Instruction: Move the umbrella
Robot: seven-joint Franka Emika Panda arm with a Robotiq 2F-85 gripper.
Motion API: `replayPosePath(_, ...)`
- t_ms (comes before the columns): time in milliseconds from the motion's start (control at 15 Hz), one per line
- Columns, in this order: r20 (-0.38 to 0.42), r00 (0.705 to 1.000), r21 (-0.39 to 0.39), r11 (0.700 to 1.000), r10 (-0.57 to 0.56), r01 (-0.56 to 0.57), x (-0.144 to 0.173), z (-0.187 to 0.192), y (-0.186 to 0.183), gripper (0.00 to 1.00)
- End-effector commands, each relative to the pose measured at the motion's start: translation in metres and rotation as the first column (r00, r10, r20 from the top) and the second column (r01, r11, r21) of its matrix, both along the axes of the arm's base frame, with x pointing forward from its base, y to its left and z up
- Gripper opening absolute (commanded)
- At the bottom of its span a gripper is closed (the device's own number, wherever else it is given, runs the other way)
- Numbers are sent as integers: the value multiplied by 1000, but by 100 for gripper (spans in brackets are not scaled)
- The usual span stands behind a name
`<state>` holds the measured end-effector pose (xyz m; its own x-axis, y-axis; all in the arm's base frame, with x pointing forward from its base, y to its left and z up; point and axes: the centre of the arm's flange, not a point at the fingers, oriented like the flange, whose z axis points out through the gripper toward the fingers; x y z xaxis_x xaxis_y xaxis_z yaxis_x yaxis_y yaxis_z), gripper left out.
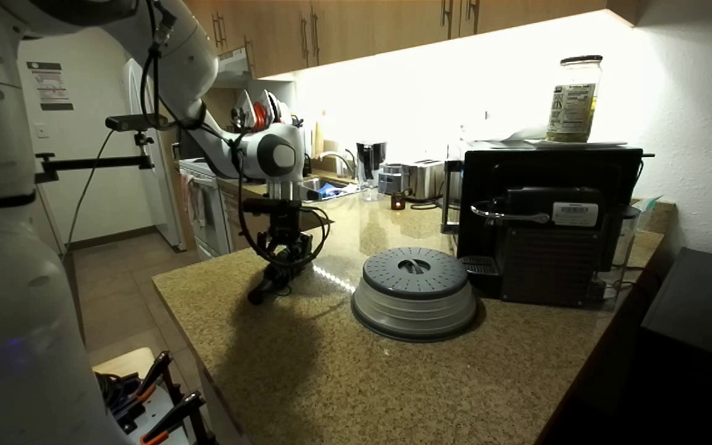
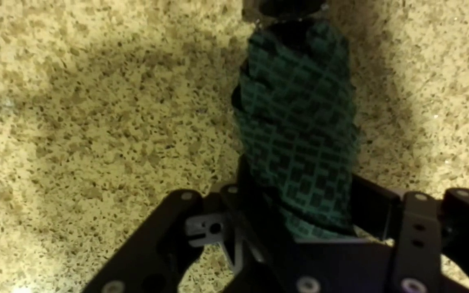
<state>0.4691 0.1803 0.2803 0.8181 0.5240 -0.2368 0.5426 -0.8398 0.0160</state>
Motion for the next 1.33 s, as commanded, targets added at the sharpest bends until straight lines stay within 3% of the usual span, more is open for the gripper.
replayPosePath(0, -19, 1000, -10, 1000, -25, 25, -10, 7, 8, 19)
replayPosePath(600, -38, 993, 74, 991, 114, -111, -60, 40, 74, 19)
replayPosePath(1267, -92, 979, 145, 975, 184, -170, -102, 42, 90, 19)
